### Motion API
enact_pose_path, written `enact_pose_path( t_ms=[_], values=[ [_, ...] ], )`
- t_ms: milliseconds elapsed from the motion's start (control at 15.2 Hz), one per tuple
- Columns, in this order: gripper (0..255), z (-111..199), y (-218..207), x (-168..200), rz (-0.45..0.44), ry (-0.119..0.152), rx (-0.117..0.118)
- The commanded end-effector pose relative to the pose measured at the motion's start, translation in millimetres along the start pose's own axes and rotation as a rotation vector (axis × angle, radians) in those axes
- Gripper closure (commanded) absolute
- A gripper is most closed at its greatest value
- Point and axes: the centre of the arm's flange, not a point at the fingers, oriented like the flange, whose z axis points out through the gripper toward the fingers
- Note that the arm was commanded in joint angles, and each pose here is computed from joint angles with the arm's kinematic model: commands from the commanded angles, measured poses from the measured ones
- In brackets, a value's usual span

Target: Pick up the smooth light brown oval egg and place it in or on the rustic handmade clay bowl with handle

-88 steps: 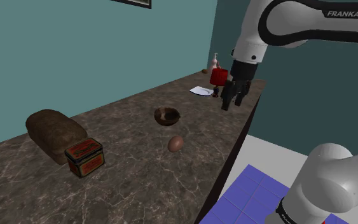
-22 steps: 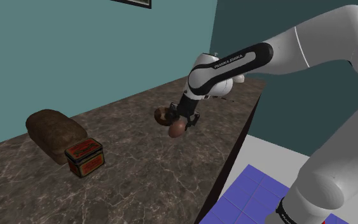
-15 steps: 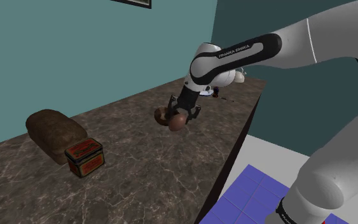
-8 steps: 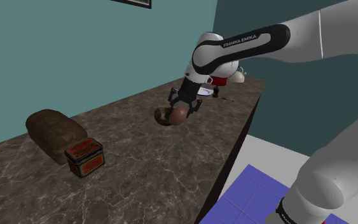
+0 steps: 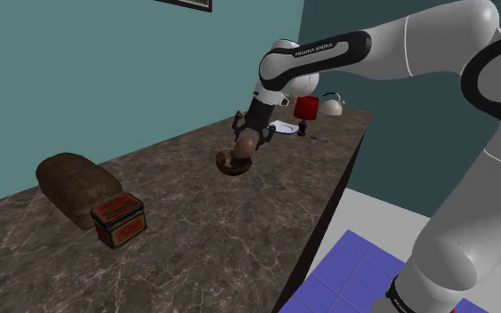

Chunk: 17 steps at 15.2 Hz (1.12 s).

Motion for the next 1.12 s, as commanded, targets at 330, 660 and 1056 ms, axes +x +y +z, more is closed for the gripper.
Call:
enact_pose_path(
  t_ms=[330, 660, 1056],
  values=[
    [255, 2, -25, 89, 0.000, 0.000, 0.000],
    [255, 2, -43, 153, 0.000, 0.000, 0.000],
    [255, 23, -44, 178, 0.000, 0.000, 0.000]
  ],
)
